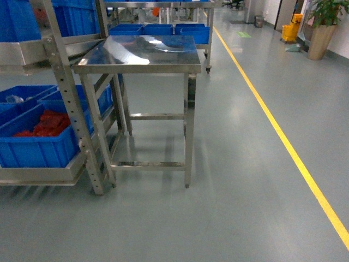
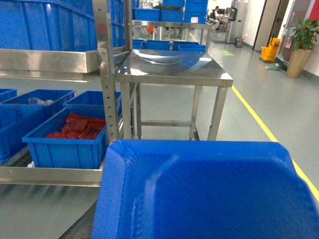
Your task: Sort blue parts and orange caps into right shelf containers
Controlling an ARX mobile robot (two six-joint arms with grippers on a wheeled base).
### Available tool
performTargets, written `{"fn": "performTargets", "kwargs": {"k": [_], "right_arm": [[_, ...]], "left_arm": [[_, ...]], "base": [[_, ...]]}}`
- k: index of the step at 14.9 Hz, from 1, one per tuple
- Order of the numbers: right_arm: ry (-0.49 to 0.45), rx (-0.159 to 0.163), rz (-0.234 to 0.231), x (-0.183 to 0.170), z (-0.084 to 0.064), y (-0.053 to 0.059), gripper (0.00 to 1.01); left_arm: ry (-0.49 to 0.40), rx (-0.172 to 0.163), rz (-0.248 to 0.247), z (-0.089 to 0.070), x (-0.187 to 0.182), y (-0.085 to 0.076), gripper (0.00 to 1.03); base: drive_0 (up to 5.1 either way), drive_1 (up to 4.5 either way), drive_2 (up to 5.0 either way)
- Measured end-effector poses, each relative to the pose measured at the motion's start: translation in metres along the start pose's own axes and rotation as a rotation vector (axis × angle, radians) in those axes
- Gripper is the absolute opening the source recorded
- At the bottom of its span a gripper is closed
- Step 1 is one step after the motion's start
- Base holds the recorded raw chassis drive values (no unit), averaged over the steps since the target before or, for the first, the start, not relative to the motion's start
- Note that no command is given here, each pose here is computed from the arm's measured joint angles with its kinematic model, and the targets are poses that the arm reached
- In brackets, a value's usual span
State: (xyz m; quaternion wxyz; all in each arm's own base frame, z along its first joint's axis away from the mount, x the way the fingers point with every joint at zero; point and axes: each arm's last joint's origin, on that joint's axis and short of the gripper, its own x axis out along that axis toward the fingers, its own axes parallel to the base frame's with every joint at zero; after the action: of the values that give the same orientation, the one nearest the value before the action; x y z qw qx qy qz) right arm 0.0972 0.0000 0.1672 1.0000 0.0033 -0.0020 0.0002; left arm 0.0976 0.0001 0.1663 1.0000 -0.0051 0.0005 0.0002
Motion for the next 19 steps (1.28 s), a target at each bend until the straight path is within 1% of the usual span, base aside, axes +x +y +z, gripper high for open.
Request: {"fn": "performTargets", "kwargs": {"k": [16, 18, 19], "right_arm": [[0.002, 0.000, 0.000, 0.0000, -0.0002, 0.0000, 0.44], [0.009, 0.000, 0.000, 0.0000, -0.0009, 0.0000, 0.44], [-0.004, 0.000, 0.000, 0.0000, 0.0004, 0.0000, 0.44]], "left_arm": [[0.005, 0.000, 0.001, -0.0004, 0.0000, 0.0000, 0.42], [0.007, 0.000, 0.000, -0.0007, 0.0000, 0.0000, 0.42], [0.000, 0.000, 0.001, 0.0000, 0.0000, 0.0000, 0.42]], "base": [[0.0, 4.30, -4.3], [0.0, 0.00, 0.0], [0.0, 0.00, 0.0]]}}
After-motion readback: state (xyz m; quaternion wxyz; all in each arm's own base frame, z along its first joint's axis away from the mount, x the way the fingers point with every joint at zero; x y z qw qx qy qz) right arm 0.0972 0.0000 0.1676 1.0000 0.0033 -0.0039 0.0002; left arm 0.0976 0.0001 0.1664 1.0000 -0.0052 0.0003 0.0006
